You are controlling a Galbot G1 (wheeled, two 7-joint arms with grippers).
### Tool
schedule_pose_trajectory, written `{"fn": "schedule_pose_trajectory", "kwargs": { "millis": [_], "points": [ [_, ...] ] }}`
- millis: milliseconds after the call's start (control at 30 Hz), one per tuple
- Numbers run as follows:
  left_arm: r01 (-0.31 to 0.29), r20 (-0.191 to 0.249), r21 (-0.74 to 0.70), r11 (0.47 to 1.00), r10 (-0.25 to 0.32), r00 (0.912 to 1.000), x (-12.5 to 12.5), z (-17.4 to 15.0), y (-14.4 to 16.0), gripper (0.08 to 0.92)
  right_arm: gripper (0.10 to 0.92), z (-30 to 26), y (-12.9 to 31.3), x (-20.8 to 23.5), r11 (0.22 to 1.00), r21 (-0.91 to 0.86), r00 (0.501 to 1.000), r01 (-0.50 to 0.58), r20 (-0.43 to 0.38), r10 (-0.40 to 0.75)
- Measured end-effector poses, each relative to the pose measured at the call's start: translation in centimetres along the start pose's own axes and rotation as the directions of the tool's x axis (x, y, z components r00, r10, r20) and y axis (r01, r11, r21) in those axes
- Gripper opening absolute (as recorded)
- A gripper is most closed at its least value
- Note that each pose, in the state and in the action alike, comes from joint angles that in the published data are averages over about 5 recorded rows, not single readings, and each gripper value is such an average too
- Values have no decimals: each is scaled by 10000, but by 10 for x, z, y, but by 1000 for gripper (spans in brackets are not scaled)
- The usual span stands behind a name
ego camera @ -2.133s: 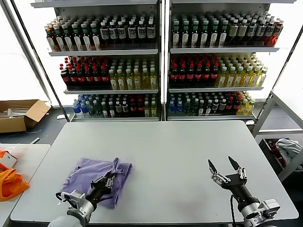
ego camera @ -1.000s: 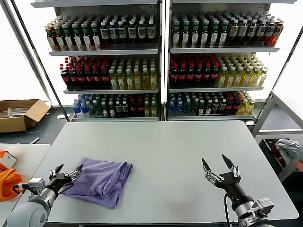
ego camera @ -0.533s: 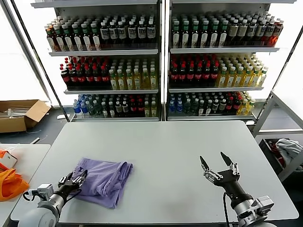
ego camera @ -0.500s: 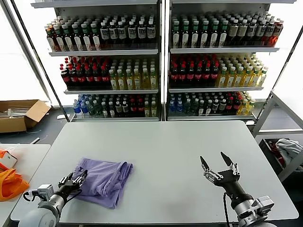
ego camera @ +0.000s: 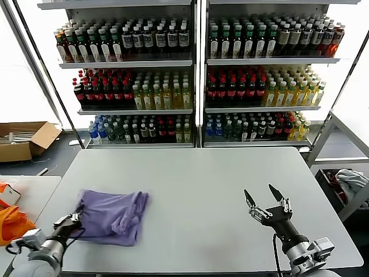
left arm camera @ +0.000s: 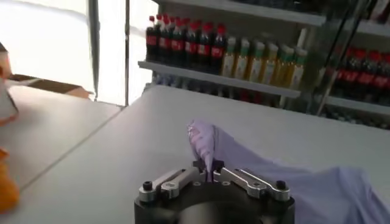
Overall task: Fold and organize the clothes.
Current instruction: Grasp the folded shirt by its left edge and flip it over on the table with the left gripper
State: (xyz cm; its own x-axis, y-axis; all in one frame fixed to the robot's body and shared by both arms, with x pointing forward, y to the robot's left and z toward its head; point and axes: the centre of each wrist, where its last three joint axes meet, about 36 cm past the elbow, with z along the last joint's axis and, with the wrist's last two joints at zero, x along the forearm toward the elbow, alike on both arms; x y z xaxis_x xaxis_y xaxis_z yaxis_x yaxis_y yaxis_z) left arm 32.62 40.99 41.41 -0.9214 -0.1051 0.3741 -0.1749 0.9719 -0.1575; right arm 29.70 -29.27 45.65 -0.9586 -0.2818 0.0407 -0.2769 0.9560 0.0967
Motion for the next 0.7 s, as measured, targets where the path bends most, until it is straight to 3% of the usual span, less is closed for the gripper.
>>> {"fn": "schedule_pose_trajectory", "kwargs": {
  "millis": [200,367,533,700],
  "points": [
    [825,903,-103,9965,-812,9926,19,-44,49,107,823,0,2,-3,9998,-49,9998,173,44,-173],
    [1169,1493,-561,9916,-1075,9829,30,-85,75,107,823,-2,3,-2,9996,-84,9995,284,125,-283],
    [1080,1865,-1039,9887,-873,9786,37,-112,69,107,823,-4,2,1,9994,-117,9992,329,229,-326],
    [558,1755,-1282,9902,-328,9839,39,-100,36,107,823,-5,2,5,9994,-136,9991,317,270,-313]
  ]
}}
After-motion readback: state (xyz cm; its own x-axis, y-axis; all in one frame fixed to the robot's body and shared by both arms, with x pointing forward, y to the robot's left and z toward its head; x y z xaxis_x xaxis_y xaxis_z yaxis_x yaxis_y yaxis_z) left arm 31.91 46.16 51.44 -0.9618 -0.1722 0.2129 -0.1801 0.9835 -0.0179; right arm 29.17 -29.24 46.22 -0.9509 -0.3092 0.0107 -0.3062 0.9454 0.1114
